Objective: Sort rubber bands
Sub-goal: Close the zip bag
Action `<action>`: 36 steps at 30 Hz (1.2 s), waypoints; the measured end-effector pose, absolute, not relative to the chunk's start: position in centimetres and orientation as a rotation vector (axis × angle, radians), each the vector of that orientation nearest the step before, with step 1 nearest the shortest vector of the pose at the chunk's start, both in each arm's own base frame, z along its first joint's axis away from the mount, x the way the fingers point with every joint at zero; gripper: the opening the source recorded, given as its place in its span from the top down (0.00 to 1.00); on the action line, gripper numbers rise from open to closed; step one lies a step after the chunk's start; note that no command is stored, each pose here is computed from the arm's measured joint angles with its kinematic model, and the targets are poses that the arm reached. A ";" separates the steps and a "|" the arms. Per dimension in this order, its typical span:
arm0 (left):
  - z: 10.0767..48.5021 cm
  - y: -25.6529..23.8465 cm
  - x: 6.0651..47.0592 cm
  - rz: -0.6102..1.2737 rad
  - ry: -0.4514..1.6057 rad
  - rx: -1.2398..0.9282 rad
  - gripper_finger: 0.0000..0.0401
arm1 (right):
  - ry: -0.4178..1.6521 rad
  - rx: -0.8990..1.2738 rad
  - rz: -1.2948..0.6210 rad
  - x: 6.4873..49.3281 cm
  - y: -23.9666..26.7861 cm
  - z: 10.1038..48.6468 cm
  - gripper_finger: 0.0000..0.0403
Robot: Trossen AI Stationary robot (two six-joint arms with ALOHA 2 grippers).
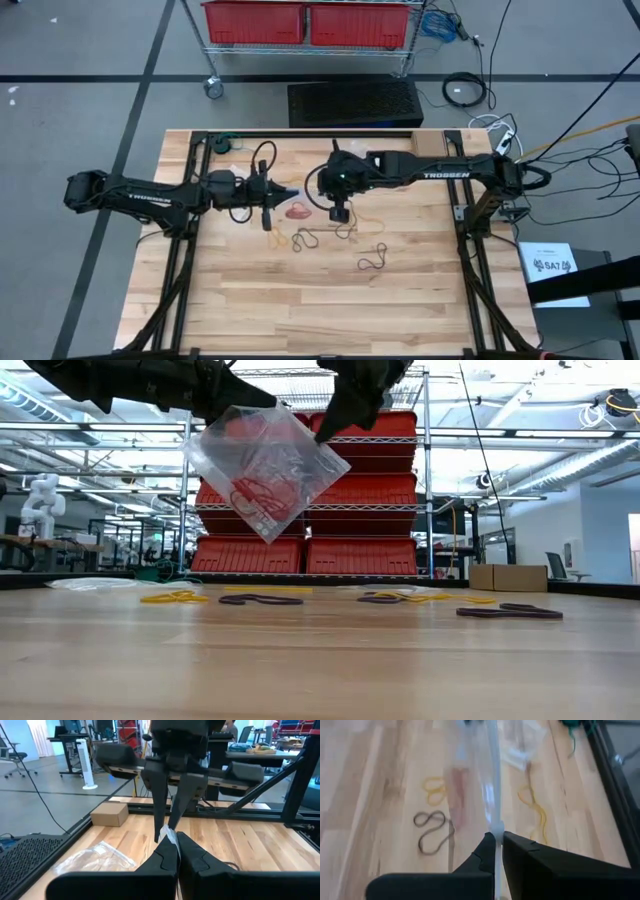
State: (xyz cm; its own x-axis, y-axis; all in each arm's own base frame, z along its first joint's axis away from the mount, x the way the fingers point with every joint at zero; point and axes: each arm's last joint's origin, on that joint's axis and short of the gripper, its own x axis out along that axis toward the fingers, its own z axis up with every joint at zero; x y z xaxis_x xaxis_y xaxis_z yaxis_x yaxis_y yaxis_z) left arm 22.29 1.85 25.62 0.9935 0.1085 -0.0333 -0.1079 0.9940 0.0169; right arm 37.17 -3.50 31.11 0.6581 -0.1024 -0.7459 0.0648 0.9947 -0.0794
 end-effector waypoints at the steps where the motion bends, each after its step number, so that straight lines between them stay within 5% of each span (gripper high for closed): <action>1: 25.6 1.8 22.3 0.108 0.034 0.016 1.00 | 0.863 -0.048 -0.103 37.1 -3.5 31.0 1.00; 20: 25.6 1.8 22.3 0.109 0.034 0.023 1.00 | 0.994 -0.024 -0.119 36.0 -3.4 30.2 0.99; 36: 25.7 1.9 22.3 0.110 0.036 0.023 1.00 | 1.060 -0.040 -0.162 34.9 -3.5 30.4 0.62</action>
